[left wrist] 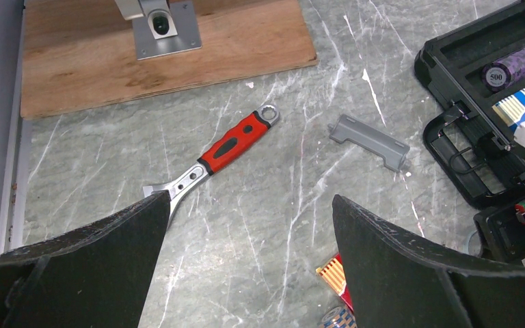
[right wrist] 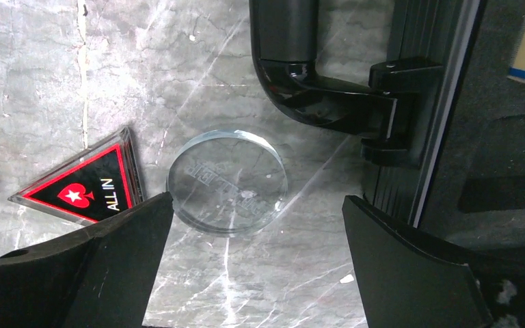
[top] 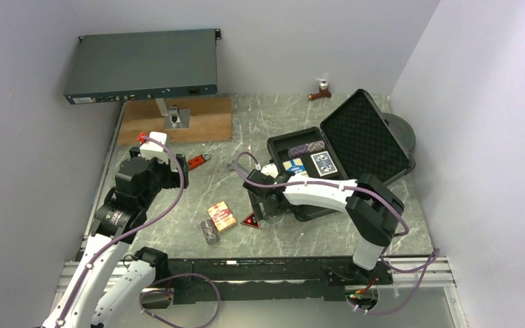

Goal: Pack up texas hold em set

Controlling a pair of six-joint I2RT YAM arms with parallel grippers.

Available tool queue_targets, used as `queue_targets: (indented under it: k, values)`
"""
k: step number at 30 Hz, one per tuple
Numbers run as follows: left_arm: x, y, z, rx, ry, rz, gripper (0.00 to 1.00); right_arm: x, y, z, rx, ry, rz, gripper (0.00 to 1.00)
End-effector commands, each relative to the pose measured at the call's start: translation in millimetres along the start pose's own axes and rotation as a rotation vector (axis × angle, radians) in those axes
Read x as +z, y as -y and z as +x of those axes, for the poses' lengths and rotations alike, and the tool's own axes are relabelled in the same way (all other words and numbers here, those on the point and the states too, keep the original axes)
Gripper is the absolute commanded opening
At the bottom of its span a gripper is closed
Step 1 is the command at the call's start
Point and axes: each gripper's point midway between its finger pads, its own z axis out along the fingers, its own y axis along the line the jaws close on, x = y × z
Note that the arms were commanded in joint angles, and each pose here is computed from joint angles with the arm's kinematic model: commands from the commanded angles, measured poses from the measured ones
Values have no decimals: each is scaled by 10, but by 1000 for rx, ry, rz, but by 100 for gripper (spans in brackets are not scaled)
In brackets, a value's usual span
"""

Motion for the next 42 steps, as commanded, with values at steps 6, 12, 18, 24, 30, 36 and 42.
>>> queue_targets:
  k: [6, 12, 18, 24, 30, 36, 42]
  values:
    - [-21, -13, -99, -2, 32, -6, 95, 47, -54, -24, -7, 5, 24, 95]
    - [-30, -23, -105, -3, 35, -11, 95, 51, -140, -39, -39, 9, 11, 91]
    - [-28, -20, -102, -3, 34, -10, 95, 125, -181, 18, -56, -8, 5, 84]
    - [-32, -28, -101, -3, 35, -14, 95, 141, -255, 45, -64, -17, -26, 75]
    - [-39, -42, -104, -3, 37, -21, 95, 181, -281, 115, -74, -38, -44, 73]
    - [-33, -41, -97, -3, 34, -21, 95, 203, -274, 178, -74, -49, -55, 62]
    - [-24, -41, -84, -2, 27, -22, 95, 204, -284, 184, -82, -44, -63, 50]
